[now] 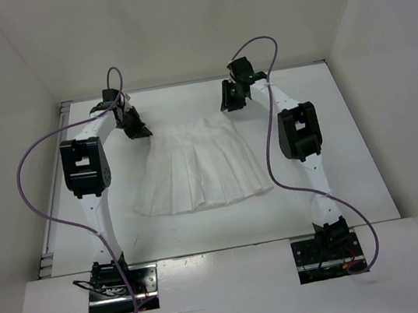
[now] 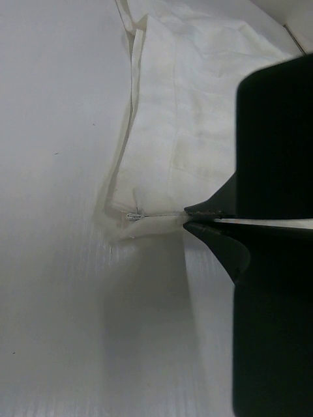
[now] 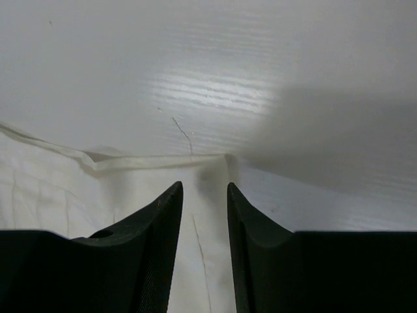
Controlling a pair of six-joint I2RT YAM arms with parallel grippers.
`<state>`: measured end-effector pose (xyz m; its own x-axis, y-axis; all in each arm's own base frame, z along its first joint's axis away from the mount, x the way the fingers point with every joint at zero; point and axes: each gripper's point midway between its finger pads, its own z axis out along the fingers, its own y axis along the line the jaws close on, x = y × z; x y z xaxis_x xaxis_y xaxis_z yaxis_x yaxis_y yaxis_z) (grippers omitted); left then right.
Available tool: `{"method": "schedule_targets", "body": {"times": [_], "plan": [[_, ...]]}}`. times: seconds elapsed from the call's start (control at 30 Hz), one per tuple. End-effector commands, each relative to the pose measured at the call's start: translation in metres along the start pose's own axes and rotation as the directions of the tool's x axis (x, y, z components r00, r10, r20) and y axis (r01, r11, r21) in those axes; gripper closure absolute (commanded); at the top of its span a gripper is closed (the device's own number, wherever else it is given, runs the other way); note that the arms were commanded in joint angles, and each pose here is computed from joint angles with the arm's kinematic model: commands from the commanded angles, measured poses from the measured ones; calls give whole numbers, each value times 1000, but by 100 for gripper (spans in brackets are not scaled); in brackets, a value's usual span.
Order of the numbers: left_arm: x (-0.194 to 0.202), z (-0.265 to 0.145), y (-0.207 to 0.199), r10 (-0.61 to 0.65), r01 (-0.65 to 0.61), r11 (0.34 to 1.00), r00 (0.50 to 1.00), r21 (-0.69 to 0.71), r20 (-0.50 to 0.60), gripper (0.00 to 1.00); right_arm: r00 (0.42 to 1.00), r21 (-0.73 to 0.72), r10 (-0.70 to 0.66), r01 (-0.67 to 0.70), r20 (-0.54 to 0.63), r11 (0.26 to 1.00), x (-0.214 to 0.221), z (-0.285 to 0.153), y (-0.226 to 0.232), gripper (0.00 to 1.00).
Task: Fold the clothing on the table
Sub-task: Fold the skirt
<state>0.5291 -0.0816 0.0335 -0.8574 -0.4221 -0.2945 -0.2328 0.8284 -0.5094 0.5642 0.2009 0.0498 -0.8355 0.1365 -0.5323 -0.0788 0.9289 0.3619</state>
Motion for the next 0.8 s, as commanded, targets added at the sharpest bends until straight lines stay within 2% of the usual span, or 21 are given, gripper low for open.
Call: {"method": "schedule_targets", "body": {"times": [0.0,0.13,0.33,0.5,0.57,0.6,0.7,0.77], "plan": [[-6,-21,-20,53,-55,997,998,46,29,98,999,-64,-15,13,-33,998,0,15,7,61],[-10,-20,-16,46,-47,998,998,43,34,98,997,-65,0,-5,-75,998,11,20,0,63],[-14,-19,-11,39,-40,998,999,40,39,98,997,-41,11,-14,-79,999,14,19,-16,63],[-15,-17,-5,27,-29,999,999,33,34,98,990,-84,36,-48,-139,995,34,17,-21,66],[-13,-13,0,23,-24,999,999,21,29,98,979,-181,48,-84,-196,980,46,10,-10,70],[-13,-12,0,23,-24,999,999,21,29,98,976,-221,62,-109,-209,969,47,8,-8,81],[-16,-8,12,2,-3,1000,1000,21,25,98,965,-272,90,-158,-248,949,54,4,-10,100],[-19,-10,10,-12,10,999,999,48,30,98,964,-245,116,-175,-239,954,52,0,-20,100]]}}
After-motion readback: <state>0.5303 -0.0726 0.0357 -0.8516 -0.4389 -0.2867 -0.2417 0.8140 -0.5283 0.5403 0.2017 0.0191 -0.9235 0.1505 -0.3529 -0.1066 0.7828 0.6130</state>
